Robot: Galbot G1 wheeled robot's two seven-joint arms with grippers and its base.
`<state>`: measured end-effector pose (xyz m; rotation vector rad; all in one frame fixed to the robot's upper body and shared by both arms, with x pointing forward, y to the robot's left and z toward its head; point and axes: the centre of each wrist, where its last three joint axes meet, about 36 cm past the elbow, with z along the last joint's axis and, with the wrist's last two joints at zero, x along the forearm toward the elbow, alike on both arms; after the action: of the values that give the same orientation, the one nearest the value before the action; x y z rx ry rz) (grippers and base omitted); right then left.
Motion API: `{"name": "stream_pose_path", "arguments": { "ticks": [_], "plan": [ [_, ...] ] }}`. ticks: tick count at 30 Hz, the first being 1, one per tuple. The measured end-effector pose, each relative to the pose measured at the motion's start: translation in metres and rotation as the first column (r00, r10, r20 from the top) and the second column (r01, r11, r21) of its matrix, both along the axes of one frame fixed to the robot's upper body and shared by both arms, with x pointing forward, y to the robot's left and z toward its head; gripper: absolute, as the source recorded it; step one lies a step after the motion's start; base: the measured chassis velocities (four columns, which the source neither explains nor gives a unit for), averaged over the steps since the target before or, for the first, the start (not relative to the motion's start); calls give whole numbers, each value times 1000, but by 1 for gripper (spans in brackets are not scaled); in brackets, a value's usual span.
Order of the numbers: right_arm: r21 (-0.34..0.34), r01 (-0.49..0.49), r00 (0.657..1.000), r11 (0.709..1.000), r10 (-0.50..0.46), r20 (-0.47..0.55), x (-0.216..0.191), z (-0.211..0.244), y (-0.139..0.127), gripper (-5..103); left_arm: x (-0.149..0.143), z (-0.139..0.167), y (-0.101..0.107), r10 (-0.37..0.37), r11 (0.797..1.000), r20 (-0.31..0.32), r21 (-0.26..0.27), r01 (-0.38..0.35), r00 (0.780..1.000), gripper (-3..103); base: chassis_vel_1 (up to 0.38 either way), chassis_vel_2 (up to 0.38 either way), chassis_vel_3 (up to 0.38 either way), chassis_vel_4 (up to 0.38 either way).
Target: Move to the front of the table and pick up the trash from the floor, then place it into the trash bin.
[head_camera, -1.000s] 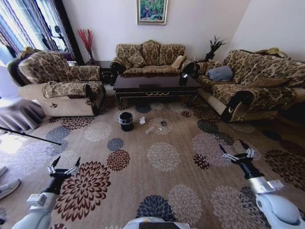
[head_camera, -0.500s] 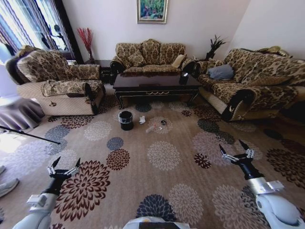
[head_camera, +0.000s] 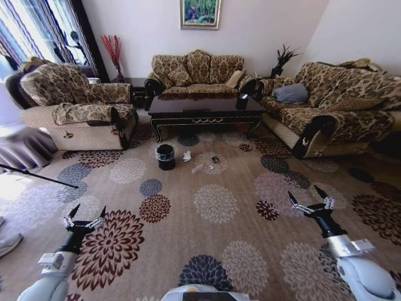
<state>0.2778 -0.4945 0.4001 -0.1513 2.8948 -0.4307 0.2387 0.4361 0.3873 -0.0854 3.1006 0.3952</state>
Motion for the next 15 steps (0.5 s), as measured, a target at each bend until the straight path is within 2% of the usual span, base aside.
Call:
{"name": "stream_pose_path", "arguments": {
  "ticks": [15],
  "plan": [
    [6, 2, 1000, 1000, -2, -1, 1, -2, 3, 100, 5, -1, 1, 3, 1000, 4, -16, -3, 1000, 100, 0, 0, 0, 0]
  ]
}}
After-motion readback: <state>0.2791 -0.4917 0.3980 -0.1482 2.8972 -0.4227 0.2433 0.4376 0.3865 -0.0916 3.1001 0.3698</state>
